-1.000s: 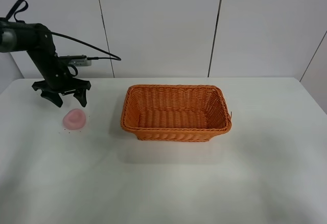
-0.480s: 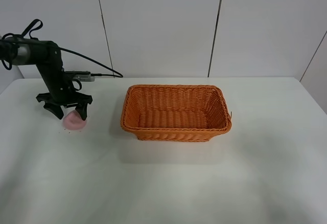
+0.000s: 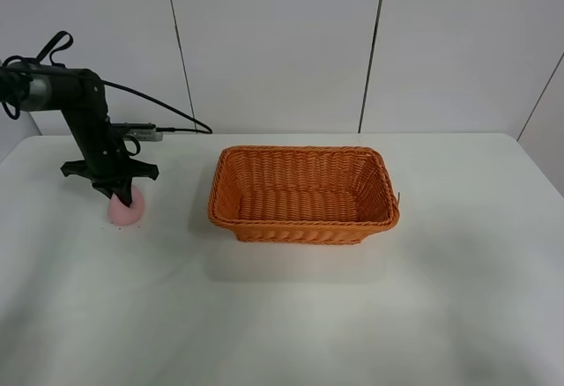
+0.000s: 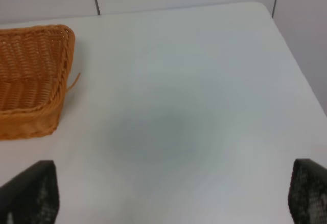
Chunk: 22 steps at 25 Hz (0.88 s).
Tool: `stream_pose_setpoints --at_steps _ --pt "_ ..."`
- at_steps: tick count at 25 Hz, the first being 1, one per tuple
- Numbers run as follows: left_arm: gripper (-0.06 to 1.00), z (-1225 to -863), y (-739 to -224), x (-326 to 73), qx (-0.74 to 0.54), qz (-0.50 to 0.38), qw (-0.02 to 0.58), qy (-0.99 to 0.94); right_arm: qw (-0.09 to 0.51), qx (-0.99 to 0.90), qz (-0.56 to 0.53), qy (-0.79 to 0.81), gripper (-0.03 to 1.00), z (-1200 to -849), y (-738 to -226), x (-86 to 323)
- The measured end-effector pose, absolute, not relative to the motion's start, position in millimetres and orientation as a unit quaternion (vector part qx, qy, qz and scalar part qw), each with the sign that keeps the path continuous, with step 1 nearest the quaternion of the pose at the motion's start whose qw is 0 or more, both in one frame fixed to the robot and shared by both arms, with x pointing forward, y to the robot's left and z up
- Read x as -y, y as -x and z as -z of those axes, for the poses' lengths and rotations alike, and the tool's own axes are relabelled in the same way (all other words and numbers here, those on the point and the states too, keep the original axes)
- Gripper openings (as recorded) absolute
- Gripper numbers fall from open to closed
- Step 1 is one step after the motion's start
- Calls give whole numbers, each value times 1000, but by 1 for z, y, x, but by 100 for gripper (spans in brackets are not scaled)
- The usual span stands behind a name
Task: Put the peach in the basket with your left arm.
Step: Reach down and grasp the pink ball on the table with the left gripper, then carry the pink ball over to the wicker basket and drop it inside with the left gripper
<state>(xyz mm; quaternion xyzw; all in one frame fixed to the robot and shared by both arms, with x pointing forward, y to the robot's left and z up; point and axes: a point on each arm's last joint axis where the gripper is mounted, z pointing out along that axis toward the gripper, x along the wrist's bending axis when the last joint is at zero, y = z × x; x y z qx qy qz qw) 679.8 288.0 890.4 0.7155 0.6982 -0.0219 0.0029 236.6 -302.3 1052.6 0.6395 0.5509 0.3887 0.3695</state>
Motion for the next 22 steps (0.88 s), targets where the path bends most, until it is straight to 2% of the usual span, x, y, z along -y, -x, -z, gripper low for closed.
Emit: stream_pose_setpoints --at_steps 4,11,14,17,22 --pt "14 -910 -678 -288 -698 12 13 -716 369 -551 -389 -639 69 -1053 -237 302" --pt "14 -987 -675 -290 -693 -29 40 -719 369 -551 -389 -639 69 -1053 -237 302" --pt "14 -1009 -675 -285 -689 -34 46 -722 369 -551 -389 -639 69 -1053 -237 302" --pt "14 -1025 -678 -267 -675 -38 62 -734 369 -551 -389 -639 69 -1053 -237 302" --pt "14 -1049 -677 -199 -618 -52 109 -777 369 -551 -389 -639 69 -1053 -237 302"
